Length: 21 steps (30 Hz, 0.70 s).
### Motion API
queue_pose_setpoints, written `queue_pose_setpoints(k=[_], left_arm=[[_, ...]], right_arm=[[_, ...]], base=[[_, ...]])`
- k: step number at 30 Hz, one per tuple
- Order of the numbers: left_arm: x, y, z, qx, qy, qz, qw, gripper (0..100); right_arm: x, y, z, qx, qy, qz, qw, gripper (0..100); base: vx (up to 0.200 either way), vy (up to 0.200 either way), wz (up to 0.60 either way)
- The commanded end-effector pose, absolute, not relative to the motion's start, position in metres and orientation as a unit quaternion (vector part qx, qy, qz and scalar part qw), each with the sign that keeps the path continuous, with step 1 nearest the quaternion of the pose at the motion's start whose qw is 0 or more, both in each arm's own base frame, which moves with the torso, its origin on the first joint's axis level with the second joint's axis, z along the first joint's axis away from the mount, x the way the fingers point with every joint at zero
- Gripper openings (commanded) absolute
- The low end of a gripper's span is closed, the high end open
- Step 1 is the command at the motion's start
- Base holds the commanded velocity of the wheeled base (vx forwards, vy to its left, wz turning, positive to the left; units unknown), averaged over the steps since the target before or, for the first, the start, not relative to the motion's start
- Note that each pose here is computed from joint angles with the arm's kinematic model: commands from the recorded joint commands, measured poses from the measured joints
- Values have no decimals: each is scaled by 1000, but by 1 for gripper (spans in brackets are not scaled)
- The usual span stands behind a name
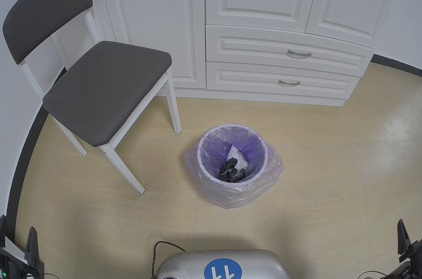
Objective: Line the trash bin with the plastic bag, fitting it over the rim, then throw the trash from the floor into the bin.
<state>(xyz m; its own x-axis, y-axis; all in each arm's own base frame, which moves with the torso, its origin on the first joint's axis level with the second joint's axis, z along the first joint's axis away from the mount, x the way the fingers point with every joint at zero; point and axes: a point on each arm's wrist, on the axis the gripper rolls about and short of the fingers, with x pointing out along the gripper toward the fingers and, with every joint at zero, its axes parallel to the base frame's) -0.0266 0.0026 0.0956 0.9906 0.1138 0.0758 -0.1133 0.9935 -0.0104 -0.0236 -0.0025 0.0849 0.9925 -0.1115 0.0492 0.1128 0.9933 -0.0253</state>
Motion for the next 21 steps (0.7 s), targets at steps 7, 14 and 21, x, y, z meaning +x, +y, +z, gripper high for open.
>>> queue_pose_setpoints(k=[7,14,21], left_arm=[[-23,1,77,-16,-6,13,1000,100],[-23,1,77,-15,-6,13,1000,100],[-23,0,77,-9,-5,11,1000,100]], right_arm=[[-23,1,79,8,-15,25,1000,100],[-23,1,78,-29,-11,29,999,100],[-23,1,73,-14,14,12,1000,100]], base=[[0,0,0],[0,0,0],[0,0,0]])
